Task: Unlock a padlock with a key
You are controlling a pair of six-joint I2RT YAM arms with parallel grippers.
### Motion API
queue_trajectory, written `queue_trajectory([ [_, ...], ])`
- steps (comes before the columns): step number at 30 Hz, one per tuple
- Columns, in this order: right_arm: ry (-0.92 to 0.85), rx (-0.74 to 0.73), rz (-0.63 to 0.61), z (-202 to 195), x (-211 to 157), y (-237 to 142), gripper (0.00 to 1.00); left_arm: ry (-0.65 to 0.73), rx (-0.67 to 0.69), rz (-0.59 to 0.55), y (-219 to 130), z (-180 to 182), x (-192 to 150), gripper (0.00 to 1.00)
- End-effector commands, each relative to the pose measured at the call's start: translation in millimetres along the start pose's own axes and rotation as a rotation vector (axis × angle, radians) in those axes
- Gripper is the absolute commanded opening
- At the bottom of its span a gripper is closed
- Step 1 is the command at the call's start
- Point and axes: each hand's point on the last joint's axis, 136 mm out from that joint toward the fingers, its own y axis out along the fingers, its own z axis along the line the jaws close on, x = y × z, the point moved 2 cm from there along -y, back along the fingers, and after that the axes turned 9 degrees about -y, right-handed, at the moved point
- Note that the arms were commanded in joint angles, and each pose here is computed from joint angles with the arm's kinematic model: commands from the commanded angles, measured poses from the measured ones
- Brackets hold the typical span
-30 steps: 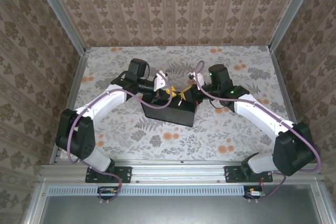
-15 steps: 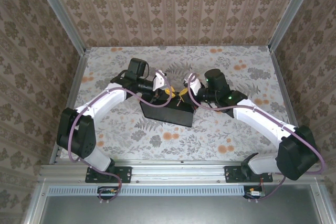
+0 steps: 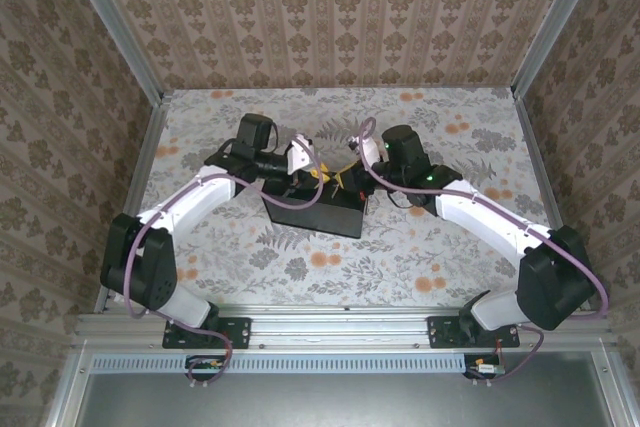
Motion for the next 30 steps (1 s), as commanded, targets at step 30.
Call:
queue_trajectory([
  [30, 1.155, 0.398, -0.060, 77.6, 0.2, 6.5, 0.00, 0.386, -0.238, -0.314, -19.1, -91.0, 90.7, 0.00],
])
